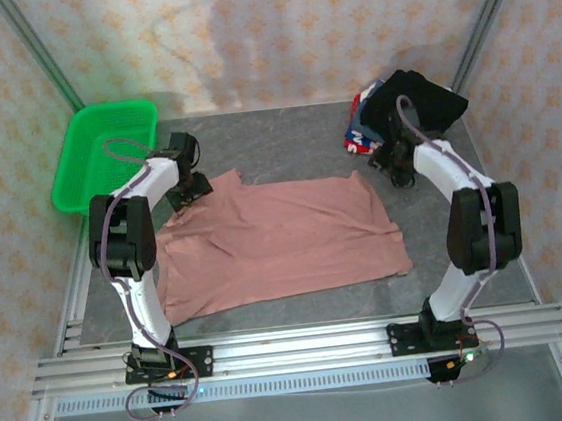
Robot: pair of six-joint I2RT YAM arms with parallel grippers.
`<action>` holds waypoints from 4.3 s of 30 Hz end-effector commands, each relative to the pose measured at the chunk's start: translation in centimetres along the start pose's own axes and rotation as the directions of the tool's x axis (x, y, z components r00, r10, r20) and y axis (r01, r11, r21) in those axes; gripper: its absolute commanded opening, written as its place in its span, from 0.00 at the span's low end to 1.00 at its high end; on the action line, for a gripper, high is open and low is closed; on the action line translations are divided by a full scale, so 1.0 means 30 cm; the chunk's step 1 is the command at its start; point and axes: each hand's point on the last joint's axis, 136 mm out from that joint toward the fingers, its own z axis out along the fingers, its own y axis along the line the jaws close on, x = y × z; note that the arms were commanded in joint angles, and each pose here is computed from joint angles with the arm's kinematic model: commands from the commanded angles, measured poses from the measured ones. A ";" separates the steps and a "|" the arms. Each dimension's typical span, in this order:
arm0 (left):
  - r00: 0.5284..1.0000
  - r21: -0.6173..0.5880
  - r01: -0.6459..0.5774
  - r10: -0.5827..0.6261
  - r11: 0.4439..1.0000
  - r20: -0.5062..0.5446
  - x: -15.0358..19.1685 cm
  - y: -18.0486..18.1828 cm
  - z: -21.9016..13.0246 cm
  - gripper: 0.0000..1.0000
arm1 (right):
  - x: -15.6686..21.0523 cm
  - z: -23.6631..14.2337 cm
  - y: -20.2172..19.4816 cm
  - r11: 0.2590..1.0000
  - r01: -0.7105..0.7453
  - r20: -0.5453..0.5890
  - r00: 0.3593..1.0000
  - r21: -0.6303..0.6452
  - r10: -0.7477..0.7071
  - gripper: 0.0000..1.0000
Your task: Fold and stack the t-shirts
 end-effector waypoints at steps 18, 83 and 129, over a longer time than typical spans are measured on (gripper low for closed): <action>0.992 0.090 -0.010 -0.002 0.996 0.128 -0.118 -0.058 -0.250 0.68 | 0.039 0.295 0.126 0.983 -0.127 -0.197 0.975 -0.135 0.099 0.44; 0.985 -0.086 -0.173 0.172 0.981 -0.015 -0.193 0.024 -0.026 0.66 | -0.055 0.221 0.084 0.921 0.287 -0.145 0.956 0.263 -0.257 0.00; 0.971 0.237 -0.108 0.051 0.965 0.233 0.326 0.034 -0.336 0.70 | 0.027 0.203 0.008 0.923 0.269 -0.181 0.957 0.276 -0.225 0.00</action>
